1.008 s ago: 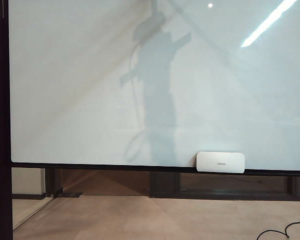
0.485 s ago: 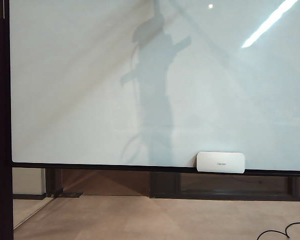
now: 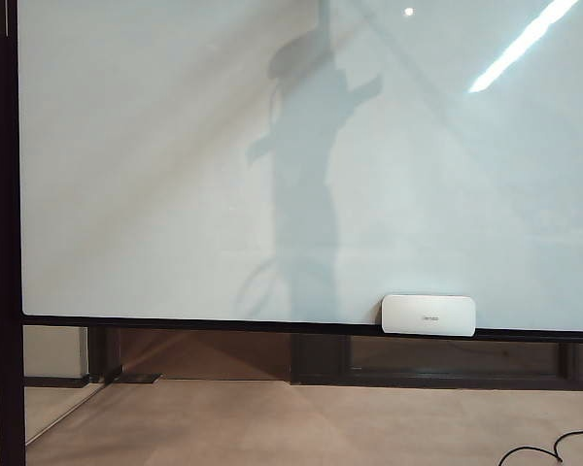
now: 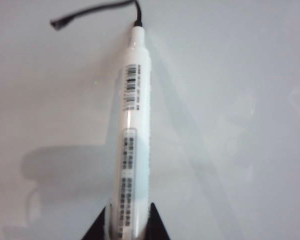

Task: Reach to the right to find the marker pen, pick it up, and write the number 20 on the whiteboard.

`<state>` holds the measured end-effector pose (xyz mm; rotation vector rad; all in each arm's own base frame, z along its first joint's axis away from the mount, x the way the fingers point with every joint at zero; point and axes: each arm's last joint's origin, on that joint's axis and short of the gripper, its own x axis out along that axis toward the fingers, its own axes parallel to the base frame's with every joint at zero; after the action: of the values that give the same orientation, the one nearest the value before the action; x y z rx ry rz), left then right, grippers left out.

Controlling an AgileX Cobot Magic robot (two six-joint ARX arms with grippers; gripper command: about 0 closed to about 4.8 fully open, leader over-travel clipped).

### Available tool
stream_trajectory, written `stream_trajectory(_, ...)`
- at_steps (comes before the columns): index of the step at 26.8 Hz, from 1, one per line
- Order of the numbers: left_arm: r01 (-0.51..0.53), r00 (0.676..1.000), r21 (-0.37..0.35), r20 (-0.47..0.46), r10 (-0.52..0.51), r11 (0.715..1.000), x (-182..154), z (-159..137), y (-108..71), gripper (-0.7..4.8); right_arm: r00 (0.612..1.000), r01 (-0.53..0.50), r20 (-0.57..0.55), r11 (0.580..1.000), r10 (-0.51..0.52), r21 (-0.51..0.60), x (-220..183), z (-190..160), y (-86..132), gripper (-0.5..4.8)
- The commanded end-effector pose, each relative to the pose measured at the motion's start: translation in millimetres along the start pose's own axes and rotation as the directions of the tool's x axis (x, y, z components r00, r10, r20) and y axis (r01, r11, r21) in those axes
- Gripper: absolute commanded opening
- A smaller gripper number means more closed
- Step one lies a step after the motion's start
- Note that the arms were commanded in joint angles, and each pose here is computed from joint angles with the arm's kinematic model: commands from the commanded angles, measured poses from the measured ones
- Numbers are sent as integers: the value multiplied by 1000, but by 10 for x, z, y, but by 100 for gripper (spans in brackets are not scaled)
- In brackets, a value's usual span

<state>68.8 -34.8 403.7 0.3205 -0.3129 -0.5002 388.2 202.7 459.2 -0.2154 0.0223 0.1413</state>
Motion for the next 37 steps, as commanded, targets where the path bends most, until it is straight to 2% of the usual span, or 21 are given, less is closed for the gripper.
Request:
stream_trajectory(1,-14,999,9,35,13,1000,-4,39,15,-5,997,2,-73,1000,-3,-16,25,-88,2,-2)
stream_trajectory(8,-17,999,10,43,17,1000,-4,48,18,-5,988,-15,-153,999,9,-38,90,-231,52,-2)
stream_trajectory(14,-18,999,10,44,18,1000,-4,49,19,-5,984,-14,-180,999,6,-44,143,-306,79,-2)
stream_trajectory(19,-18,999,11,44,18,1000,-4,49,19,-5,985,-15,-175,1000,10,-27,165,-318,73,-2)
stream_trajectory(29,-19,999,13,45,18,1000,-4,50,19,-5,980,-131,-155,991,128,-8,178,-321,108,-2)
stream_trajectory(37,-24,999,13,47,23,1000,-7,55,22,-5,975,-174,-146,985,169,-22,223,-353,107,-2)
